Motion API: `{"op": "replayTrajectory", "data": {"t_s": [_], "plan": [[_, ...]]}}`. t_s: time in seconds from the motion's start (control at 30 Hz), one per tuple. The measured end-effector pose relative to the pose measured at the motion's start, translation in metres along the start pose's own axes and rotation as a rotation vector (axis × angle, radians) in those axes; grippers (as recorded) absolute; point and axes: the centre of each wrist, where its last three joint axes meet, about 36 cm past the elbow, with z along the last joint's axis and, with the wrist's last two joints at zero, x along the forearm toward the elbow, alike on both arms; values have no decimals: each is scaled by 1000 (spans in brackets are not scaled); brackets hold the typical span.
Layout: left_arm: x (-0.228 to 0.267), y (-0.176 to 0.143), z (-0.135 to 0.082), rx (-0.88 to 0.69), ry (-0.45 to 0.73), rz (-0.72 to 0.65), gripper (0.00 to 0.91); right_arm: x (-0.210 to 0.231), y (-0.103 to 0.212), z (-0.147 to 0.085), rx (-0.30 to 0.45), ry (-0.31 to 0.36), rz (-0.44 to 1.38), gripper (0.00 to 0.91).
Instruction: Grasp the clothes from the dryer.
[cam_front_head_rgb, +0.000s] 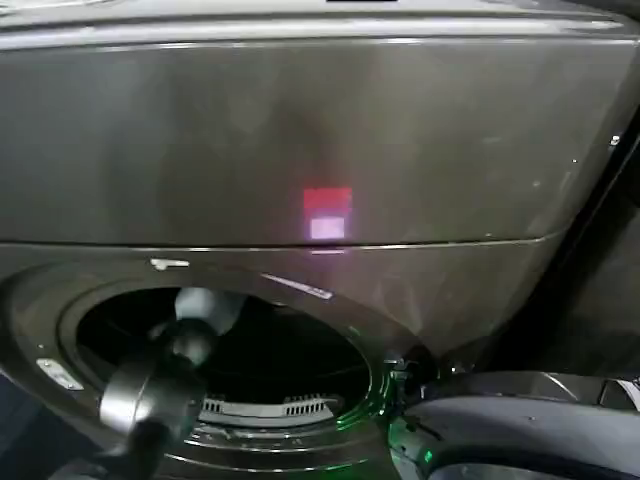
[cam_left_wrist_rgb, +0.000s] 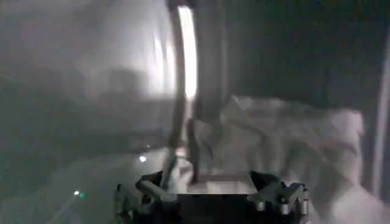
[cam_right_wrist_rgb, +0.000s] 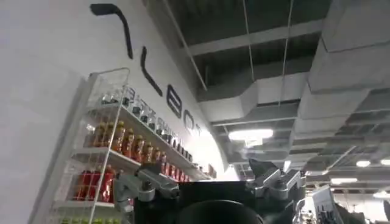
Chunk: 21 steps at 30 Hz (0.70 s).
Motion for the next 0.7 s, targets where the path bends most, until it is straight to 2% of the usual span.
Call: {"op": "replayTrajectory", "data": {"t_s": [0.23,0.53,0.57,0.63,0.67,0.7], "plan": [[-6,-2,4,-83,96,71,907,0,1,0,3,-2,-4,907],[-15,-7,4,-124,158,136,907,1,4,0,5,-7,-11,907],[-16,-8,4,-127,162,143,830,1,4,0,5,-8,-11,907],[-17,-9,4,-130,169,157,239,1,4,0,6,-9,-10,907],[-18,-10,4,-131,169,163,137,1,3,0,6,-9,-7,907],[-18,-10,4,-132,169,167,102,1,2,1,5,-8,-4,907]]}}
